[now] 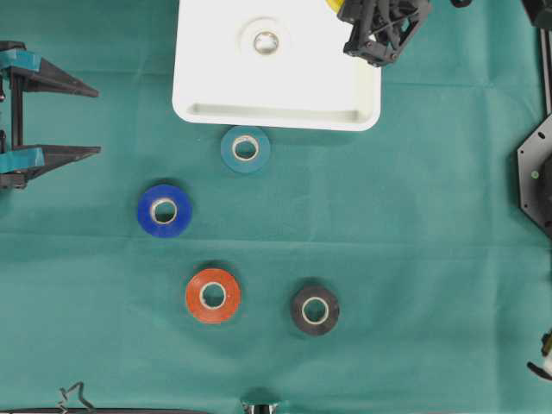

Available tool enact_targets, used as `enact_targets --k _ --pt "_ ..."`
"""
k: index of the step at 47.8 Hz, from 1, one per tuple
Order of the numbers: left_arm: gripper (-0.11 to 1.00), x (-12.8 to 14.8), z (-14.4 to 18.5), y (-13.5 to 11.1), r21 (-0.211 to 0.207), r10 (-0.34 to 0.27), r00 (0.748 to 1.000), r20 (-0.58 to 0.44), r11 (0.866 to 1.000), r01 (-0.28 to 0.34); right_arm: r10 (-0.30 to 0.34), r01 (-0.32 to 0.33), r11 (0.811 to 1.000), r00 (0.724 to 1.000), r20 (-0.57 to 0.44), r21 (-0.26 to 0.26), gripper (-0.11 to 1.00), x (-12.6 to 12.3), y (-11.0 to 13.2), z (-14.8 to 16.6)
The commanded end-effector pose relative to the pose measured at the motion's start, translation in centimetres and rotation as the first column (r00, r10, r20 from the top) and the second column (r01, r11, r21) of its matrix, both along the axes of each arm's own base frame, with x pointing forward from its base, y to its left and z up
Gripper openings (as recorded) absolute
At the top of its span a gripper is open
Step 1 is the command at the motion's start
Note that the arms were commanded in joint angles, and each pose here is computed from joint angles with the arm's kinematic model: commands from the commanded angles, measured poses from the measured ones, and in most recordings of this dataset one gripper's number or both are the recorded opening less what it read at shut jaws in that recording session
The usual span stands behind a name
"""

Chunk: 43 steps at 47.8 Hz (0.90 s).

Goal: Pick up the tape from a random location and place it into the white case.
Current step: 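Lower the yellow roll into the tray beside the white roll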

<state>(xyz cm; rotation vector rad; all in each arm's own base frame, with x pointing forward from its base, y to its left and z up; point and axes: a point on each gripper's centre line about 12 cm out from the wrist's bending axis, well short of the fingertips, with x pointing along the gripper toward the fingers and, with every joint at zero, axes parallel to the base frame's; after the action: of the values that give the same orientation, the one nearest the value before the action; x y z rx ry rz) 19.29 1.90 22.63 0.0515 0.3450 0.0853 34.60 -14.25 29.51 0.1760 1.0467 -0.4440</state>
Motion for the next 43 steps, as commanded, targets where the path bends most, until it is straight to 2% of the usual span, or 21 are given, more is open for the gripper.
enact_targets --k 1,43 --pt "0.98 0.24 0.41 -0.01 -0.002 -0.001 1.000 0.014 1.000 0.001 0.000 0.001 1.000 0.999 0.045 -0.019 0.31 0.46 -0.24 1.54" --pt "0.98 0.24 0.41 -0.01 0.000 -0.001 1.000 0.014 1.000 0.001 -0.002 0.002 1.000 0.999 0.043 -0.017 0.31 0.52 -0.27 1.52"
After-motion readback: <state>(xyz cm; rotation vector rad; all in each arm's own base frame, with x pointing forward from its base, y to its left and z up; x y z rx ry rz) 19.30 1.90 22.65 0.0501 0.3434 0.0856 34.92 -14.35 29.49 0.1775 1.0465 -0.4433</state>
